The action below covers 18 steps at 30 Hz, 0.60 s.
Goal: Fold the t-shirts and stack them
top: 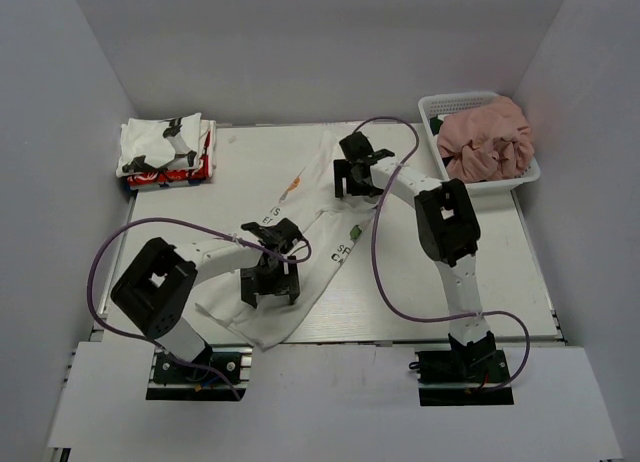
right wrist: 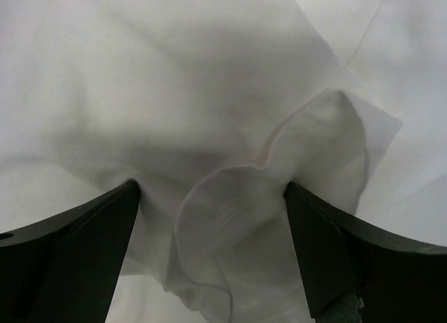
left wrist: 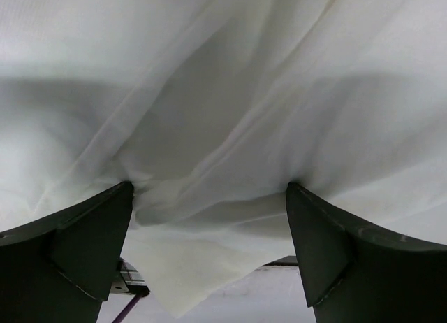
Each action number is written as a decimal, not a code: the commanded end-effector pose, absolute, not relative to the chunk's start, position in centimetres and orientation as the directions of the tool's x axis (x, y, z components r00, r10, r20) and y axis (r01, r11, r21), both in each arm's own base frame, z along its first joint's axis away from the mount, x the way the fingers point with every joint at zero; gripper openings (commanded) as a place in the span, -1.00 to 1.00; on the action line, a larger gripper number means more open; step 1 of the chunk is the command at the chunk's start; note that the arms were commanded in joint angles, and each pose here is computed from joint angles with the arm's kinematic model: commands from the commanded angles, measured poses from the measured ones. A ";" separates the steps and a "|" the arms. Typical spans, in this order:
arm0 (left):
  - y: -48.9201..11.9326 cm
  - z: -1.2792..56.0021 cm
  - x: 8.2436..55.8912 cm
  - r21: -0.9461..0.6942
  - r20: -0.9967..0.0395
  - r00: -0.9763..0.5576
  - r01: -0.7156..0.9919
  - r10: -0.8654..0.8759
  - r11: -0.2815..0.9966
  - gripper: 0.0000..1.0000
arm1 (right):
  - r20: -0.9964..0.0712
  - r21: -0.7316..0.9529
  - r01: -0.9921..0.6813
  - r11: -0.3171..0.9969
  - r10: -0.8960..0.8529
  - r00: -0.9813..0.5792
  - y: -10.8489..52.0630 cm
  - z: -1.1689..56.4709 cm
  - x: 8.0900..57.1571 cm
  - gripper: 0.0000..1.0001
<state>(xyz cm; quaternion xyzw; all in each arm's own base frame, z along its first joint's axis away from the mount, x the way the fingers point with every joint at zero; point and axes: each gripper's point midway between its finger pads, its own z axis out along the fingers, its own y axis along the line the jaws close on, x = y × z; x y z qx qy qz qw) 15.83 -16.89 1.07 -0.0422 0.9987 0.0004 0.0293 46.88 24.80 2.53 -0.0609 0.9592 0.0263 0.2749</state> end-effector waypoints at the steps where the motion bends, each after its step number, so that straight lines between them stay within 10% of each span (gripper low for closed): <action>1: -18.3 0.0 14.6 -0.004 -0.014 -0.999 -0.049 -0.049 0.999 0.99 | -0.504 -0.003 -0.069 0.998 -0.061 -0.862 22.3 2.2 44.2 0.81; 18: -26.8 0.8 16.0 -0.033 -0.020 -1.000 -0.018 -0.019 0.999 0.99 | -0.672 0.316 -0.174 0.933 0.091 -0.735 30.1 1.3 58.9 0.81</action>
